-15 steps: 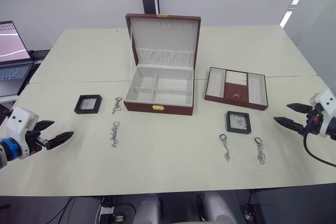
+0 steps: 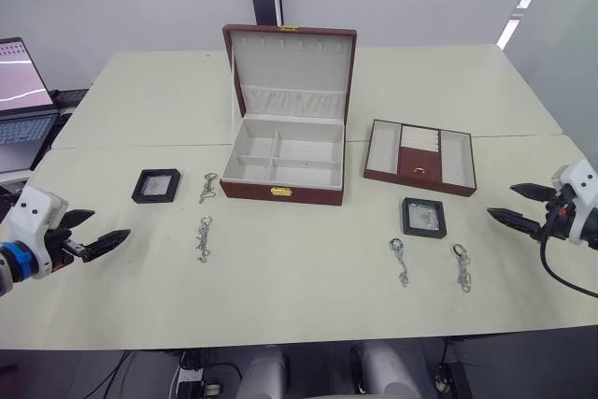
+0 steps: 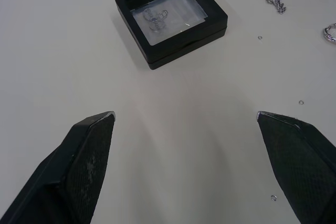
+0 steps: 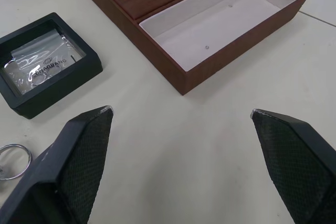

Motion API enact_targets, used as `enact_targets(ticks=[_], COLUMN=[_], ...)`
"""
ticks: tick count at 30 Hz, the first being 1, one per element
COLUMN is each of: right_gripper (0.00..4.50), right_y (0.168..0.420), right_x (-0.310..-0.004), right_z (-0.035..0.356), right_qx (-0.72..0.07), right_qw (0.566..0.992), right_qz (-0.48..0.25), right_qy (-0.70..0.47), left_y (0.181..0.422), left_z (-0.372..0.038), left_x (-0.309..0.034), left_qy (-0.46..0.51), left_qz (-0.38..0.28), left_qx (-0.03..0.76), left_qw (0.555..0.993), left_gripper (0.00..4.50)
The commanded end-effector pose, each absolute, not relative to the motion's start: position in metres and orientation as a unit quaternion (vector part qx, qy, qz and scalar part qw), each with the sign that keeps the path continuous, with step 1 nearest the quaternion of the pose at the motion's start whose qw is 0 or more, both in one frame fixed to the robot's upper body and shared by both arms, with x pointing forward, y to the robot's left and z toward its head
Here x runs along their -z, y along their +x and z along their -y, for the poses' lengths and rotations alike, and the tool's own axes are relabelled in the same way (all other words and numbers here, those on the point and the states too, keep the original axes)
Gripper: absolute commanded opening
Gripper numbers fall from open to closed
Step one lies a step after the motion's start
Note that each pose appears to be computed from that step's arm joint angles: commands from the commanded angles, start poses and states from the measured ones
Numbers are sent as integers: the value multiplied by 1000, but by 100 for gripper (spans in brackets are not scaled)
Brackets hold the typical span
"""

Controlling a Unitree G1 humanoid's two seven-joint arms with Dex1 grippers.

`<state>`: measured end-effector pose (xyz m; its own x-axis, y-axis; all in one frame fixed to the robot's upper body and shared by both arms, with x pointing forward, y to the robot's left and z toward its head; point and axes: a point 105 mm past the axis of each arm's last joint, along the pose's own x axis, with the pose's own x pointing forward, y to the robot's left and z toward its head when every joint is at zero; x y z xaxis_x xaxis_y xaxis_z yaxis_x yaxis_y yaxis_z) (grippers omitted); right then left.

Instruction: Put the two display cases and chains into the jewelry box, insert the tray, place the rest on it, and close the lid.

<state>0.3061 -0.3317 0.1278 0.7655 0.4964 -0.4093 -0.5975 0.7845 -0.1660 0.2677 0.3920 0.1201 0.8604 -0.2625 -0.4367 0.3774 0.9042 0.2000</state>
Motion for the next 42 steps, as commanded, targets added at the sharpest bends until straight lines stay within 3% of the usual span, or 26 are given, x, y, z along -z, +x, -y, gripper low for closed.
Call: enact_targets(ticks=[1, 17, 22, 29, 30, 33, 37, 42], right_gripper=[447, 447, 447, 447, 449, 387, 251, 129], right_y=[307, 309, 316, 330, 334, 344, 360, 387], right_x=[-138, -140, -165, -191, -193, -194, -183, -173], right_z=[334, 333, 324, 263, 254, 229, 193, 158], right_qx=[-293, -288, -277, -309, -311, -320, -330, -317], right_qw=[929, 934, 952, 949, 948, 945, 938, 940], right_qz=[-161, -150, -85, -11, -4, 1, -13, -28], right_qy=[-158, -152, -102, -58, -61, -72, -100, -123], left_y=[267, 270, 284, 325, 332, 351, 372, 390], left_z=[-396, -396, -387, -330, -320, -300, -284, -289], left_x=[-130, -132, -141, -163, -165, -170, -174, -173], left_qy=[146, 149, 130, 121, 124, 130, 138, 146], left_qz=[-188, -175, -135, -71, -63, -47, -39, -36], left_qx=[158, 148, 145, 184, 193, 205, 208, 177], left_qw=[958, 962, 971, 973, 971, 969, 967, 973], left_gripper=[450, 450, 450, 450, 431, 358, 232, 80])
